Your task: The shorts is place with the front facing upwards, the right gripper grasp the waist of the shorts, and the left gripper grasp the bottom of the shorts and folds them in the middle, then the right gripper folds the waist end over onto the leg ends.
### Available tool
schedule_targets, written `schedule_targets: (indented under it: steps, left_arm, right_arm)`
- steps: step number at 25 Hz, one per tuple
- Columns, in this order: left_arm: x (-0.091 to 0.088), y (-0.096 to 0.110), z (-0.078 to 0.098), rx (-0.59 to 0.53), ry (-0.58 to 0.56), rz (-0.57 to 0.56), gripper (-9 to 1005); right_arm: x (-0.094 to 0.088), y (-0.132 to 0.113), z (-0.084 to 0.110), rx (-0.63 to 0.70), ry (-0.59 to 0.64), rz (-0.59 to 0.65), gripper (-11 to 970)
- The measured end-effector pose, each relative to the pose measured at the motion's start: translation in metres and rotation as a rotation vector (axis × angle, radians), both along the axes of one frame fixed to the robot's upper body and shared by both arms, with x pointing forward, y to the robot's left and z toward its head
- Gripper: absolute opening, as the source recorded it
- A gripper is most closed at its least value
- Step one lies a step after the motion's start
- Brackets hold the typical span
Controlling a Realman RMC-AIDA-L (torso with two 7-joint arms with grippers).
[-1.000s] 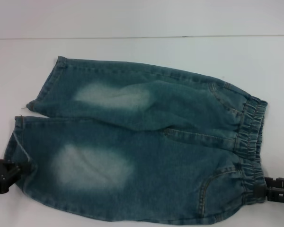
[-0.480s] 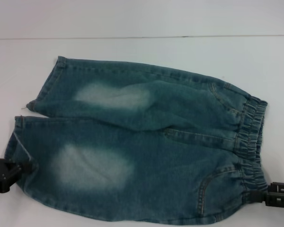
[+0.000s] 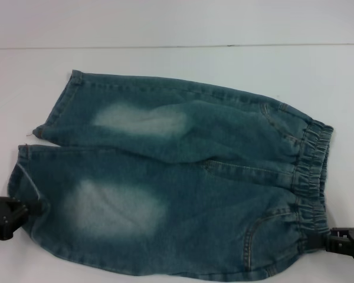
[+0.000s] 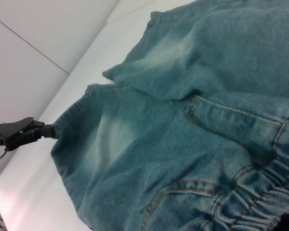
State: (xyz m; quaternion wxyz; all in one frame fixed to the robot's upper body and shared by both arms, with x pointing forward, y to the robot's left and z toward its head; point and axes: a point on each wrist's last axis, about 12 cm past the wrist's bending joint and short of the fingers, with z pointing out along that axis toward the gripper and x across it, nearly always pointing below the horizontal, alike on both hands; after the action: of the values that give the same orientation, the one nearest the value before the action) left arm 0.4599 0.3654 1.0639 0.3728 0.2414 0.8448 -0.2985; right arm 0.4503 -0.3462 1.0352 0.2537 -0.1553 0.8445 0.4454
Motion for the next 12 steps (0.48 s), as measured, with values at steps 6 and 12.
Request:
schedule_targets:
  steps: [6,12]
  left_arm:
    - [0.001,0.001,0.003,-0.019,-0.023,0.009,1]
    - [0.009,-0.001,0.010,-0.079,-0.083,0.050,1]
  right_arm:
    - [0.000,0.000,0.007,0.052,-0.005,0.015,251]
    - [0.007,-0.001,0.018,0.124,-0.017,-0.029,72]
